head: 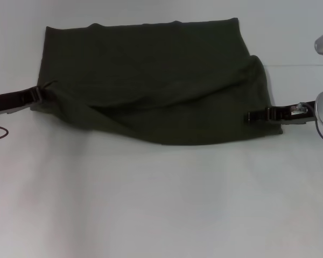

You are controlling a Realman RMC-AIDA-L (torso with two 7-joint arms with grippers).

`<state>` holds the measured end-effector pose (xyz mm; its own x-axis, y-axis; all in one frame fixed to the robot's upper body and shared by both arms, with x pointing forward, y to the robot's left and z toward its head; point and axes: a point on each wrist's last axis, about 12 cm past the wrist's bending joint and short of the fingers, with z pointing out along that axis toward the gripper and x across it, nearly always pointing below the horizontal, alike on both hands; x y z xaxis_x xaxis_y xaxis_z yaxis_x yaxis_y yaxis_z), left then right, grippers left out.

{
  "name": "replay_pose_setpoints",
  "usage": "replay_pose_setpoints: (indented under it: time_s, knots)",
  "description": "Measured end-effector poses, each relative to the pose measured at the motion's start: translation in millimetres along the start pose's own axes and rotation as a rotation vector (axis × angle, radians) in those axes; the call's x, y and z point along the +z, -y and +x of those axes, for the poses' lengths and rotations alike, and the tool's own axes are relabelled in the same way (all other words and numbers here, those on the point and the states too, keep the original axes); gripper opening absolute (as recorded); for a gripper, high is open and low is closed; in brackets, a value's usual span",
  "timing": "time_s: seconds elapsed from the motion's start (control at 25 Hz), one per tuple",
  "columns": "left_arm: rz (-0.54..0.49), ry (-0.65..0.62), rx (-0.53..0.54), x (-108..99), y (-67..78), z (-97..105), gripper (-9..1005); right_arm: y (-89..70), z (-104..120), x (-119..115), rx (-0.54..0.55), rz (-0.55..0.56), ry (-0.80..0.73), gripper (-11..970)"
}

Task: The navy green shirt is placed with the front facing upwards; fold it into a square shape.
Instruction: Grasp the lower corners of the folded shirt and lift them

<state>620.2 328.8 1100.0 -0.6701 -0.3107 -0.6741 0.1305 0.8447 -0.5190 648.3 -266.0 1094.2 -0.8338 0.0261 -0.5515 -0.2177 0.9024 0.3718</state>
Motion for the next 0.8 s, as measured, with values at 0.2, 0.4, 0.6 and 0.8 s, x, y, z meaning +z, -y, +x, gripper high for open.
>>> replay_pose_setpoints:
  time_s: [0.2, 0.4, 0.6, 0.8]
  knots:
    - [-0.001, 0.001, -0.001, -0.4, -0.6, 0.1, 32, -1.5, 0.5, -1.1, 0.008, -0.016, -0.007, 778]
    - [0.0, 0.0, 0.0, 0.1, 0.0, 0.4, 32, 0.0, 1.1, -2.3, 0.03, -0.019, -0.01, 668]
    - [0.008, -0.01, 0.005, 0.6, 1.6, 1.4, 32, 5.3, 3.2, -7.0, 0.062, -0.025, -0.019, 558]
    - [0.013, -0.018, 0.01, -0.3, 1.8, 1.3, 32, 13.7, 7.4, -13.0, 0.096, -0.018, -0.017, 253]
